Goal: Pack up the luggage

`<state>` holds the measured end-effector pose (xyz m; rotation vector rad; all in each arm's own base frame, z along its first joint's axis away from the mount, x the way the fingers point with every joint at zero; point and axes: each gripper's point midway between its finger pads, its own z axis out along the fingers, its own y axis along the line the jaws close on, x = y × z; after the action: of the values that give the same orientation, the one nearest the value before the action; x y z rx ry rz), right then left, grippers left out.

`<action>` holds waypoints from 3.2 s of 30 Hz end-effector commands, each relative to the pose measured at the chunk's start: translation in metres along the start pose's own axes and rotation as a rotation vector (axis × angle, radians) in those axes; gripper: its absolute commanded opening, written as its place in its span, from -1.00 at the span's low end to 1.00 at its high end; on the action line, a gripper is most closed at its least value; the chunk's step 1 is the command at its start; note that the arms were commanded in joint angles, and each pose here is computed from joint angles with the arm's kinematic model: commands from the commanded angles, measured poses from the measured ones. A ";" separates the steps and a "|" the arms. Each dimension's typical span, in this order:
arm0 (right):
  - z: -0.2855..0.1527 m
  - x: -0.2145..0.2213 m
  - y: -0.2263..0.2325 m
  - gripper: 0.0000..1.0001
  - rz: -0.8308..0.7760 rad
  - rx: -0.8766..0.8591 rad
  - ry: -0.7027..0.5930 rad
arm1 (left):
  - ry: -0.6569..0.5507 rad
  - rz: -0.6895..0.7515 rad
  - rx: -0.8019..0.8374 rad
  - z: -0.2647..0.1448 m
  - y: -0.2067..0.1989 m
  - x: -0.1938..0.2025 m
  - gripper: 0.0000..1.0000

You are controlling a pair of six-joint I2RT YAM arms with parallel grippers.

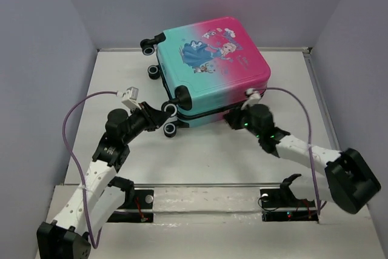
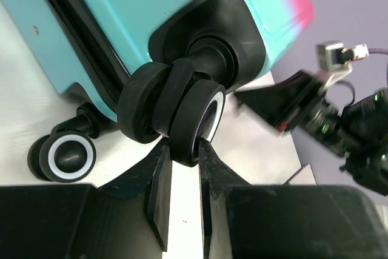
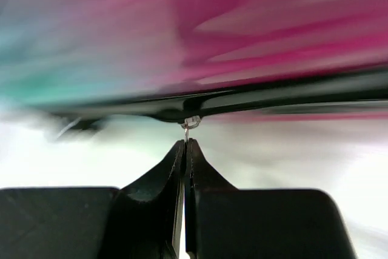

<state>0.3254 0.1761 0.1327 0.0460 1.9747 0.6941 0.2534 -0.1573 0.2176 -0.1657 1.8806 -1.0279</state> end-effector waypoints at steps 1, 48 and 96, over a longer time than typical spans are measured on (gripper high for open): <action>-0.005 0.084 0.147 -0.86 -0.097 -0.288 0.116 | -0.156 0.073 0.095 0.015 -0.048 -0.030 -0.88; -0.053 0.126 0.188 -0.11 0.023 -0.418 0.092 | 0.025 0.000 0.442 0.055 -0.181 0.043 -0.88; 0.001 -0.032 0.150 0.23 0.180 -0.002 -0.236 | -0.129 0.483 -0.472 0.120 0.075 -0.203 0.93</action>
<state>0.2768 0.3069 0.2022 0.1875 1.8993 0.7817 0.4576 -0.0694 0.2297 -0.2566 2.0021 -0.2558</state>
